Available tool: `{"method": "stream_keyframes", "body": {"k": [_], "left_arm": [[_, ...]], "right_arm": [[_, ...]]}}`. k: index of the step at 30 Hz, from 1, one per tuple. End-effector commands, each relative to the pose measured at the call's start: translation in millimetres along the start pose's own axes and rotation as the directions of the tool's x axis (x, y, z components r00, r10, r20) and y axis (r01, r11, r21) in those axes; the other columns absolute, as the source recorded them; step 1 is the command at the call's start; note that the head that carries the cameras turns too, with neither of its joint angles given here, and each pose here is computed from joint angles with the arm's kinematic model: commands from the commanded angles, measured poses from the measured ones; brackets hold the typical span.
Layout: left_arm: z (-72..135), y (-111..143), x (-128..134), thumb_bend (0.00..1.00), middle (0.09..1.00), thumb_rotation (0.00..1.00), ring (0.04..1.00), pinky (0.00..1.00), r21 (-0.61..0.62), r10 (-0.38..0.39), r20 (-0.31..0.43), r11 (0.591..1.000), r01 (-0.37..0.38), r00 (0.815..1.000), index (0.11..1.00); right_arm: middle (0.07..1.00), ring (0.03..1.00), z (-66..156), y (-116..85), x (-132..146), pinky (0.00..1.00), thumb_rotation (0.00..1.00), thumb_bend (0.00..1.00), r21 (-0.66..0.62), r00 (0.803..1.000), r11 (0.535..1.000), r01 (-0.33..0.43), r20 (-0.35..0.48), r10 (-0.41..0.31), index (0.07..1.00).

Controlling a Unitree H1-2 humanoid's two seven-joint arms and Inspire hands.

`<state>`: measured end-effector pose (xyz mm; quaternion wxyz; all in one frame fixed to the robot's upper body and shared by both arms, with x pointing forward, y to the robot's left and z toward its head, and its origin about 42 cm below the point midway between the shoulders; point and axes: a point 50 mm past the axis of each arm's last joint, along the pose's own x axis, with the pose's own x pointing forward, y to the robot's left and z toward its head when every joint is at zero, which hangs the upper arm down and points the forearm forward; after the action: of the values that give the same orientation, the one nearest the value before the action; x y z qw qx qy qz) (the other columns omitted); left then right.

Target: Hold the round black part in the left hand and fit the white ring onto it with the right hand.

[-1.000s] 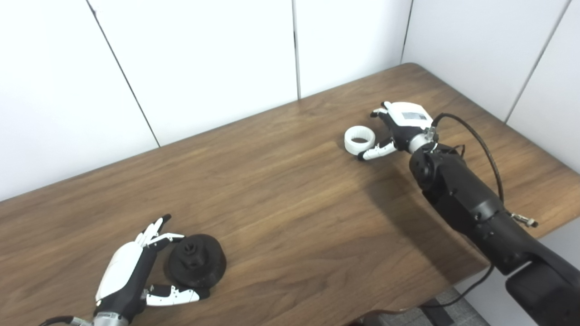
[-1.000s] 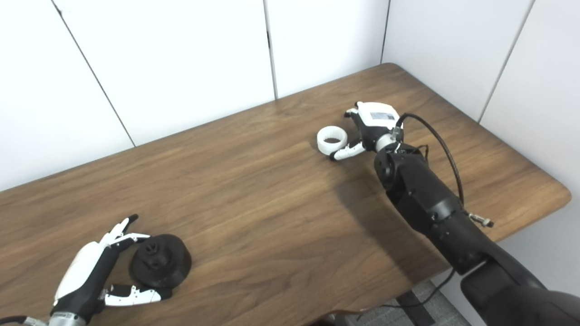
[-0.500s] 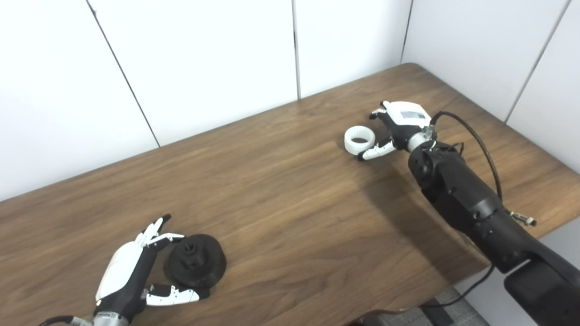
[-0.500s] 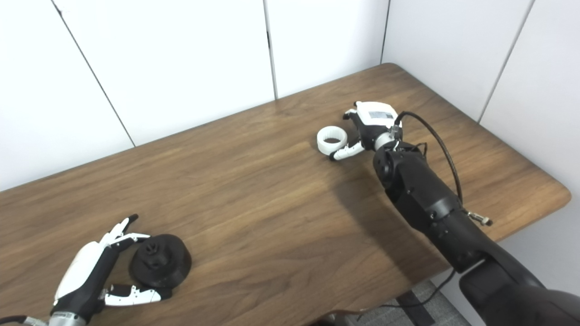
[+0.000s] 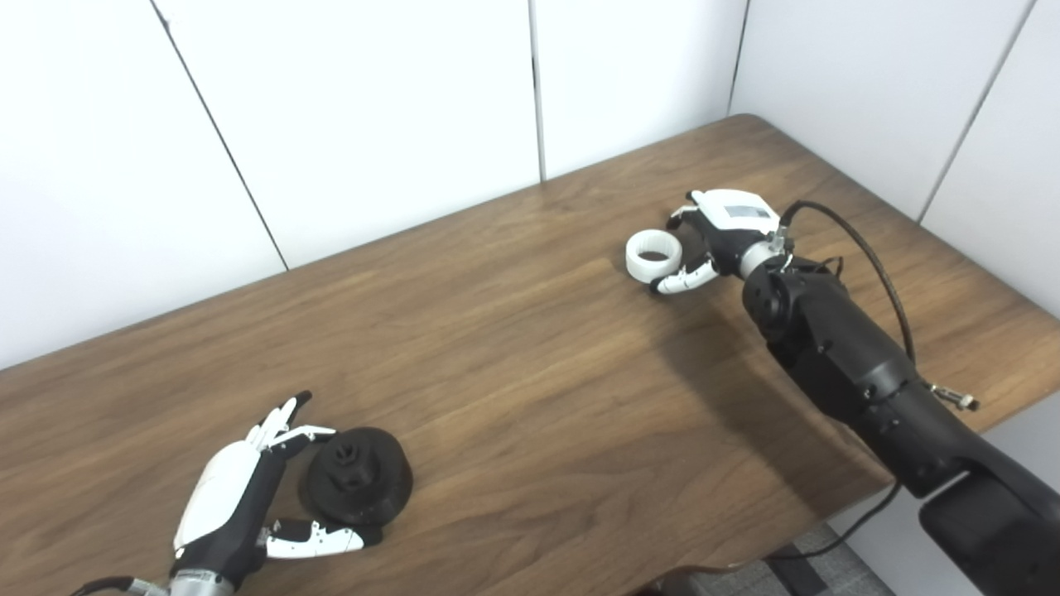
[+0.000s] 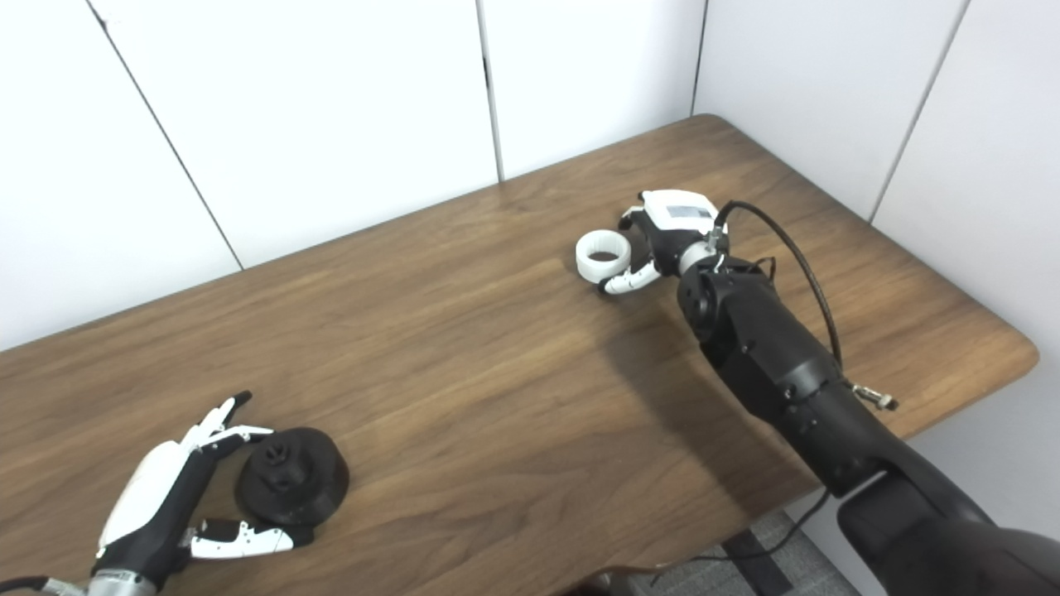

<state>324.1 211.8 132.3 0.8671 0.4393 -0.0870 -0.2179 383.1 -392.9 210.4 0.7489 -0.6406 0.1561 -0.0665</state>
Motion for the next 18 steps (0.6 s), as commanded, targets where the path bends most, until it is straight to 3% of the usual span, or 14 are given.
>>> {"method": "stream_keyframes", "body": {"k": [1,18], "left_arm": [[6.0,14.9,6.6,0.95,1.0,0.31,1.0,1.0,0.043,0.032,0.022,0.999,-0.033,0.999,0.633],[7.5,13.1,6.7,0.94,1.0,0.3,1.0,1.0,0.042,0.031,0.013,0.999,-0.032,0.999,0.635]], "right_arm": [[0.991,0.947,7.1,-11.4,1.3,0.86,0.45,0.91,-0.006,1.0,1.0,0.024,0.016,-0.024,0.82],[0.996,0.952,17.9,-10.4,0.7,0.82,0.43,0.9,-0.005,0.999,1.0,0.018,0.05,-0.018,0.828]]}}
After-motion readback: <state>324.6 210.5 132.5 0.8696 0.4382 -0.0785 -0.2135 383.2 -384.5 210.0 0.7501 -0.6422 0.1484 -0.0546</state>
